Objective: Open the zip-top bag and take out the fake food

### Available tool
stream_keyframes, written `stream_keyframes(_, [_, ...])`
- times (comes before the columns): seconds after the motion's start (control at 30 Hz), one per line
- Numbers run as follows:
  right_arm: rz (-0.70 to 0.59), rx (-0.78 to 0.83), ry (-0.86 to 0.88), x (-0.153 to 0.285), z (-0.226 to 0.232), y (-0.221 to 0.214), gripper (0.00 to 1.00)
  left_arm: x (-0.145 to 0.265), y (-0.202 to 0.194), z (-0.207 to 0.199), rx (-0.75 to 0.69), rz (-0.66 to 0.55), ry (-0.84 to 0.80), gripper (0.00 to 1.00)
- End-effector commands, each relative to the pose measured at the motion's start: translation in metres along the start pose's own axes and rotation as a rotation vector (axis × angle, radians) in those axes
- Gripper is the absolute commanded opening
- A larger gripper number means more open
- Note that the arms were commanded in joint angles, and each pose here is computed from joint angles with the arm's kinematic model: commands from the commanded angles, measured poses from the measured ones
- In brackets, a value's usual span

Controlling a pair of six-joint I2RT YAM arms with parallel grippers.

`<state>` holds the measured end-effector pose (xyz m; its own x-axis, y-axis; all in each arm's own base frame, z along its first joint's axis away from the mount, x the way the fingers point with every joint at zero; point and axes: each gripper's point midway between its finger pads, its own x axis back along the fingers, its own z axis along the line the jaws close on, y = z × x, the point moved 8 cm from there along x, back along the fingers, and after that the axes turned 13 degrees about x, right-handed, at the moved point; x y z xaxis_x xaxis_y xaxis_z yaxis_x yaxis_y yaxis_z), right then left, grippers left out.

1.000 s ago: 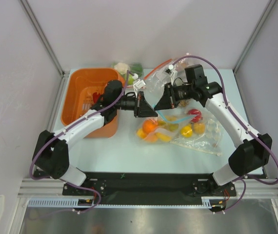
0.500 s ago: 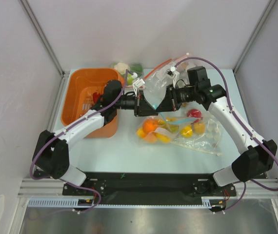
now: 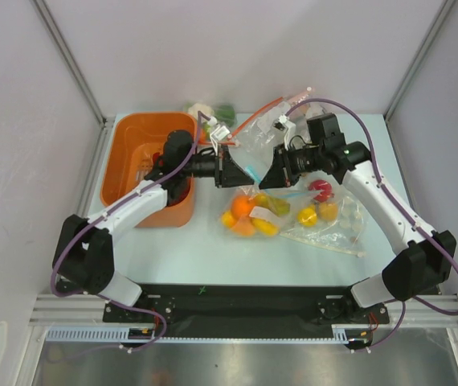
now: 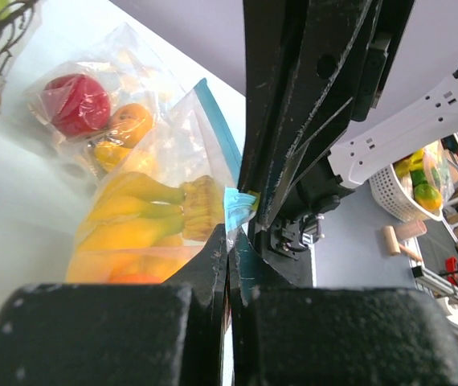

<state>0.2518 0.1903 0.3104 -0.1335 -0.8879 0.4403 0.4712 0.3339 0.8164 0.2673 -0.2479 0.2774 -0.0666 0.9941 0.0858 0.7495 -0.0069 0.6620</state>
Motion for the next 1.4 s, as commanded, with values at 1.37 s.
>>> stream_keyframes(1.37, [0.184,-0.137,-0.142,0.035,0.038,-0.069,0.00,0.066,0.036,0.057,0.059,-0.440,0.583,0.00])
